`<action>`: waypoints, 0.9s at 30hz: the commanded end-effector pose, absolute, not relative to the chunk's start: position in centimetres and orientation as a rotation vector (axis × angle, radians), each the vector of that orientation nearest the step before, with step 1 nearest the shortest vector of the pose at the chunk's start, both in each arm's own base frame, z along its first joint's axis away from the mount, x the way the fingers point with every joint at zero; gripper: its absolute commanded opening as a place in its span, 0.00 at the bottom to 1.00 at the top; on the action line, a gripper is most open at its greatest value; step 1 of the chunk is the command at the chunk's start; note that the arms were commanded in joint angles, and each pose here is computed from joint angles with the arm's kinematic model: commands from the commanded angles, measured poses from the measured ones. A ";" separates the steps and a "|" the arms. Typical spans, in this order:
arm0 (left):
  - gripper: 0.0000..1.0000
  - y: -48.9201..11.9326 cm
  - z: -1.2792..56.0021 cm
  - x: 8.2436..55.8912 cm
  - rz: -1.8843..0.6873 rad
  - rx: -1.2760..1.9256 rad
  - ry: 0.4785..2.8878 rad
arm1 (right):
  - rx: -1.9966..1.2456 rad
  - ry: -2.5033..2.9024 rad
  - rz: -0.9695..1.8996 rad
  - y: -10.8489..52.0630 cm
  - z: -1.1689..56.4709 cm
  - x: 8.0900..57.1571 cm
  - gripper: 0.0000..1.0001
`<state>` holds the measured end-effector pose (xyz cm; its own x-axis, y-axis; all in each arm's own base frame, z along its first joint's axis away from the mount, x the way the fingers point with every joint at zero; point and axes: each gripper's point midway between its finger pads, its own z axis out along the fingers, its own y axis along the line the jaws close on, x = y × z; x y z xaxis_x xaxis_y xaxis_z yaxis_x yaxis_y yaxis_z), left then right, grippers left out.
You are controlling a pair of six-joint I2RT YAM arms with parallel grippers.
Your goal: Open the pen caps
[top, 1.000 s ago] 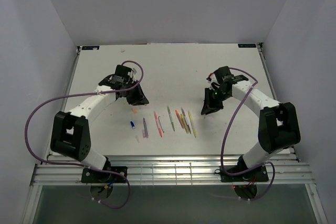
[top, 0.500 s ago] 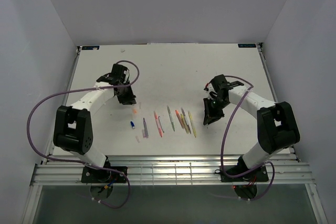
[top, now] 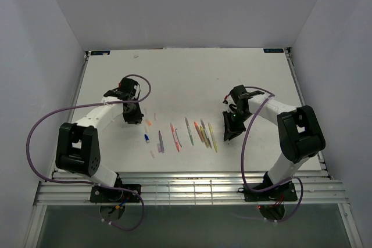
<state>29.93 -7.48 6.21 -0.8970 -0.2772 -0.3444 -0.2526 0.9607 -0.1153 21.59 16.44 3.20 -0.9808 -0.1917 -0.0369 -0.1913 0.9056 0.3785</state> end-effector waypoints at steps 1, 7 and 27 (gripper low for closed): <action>0.00 -6.0 5.9 29.6 -0.002 -0.390 2.742 | 0.344 -3.062 -0.607 16.6 2.8 21.5 0.13; 0.00 -5.6 3.6 29.4 0.038 -0.406 2.771 | 0.346 -3.060 -0.593 16.6 2.6 21.2 0.16; 0.31 -5.8 1.8 30.1 0.057 -0.426 2.804 | 0.369 -3.083 -0.572 17.0 3.0 21.7 0.32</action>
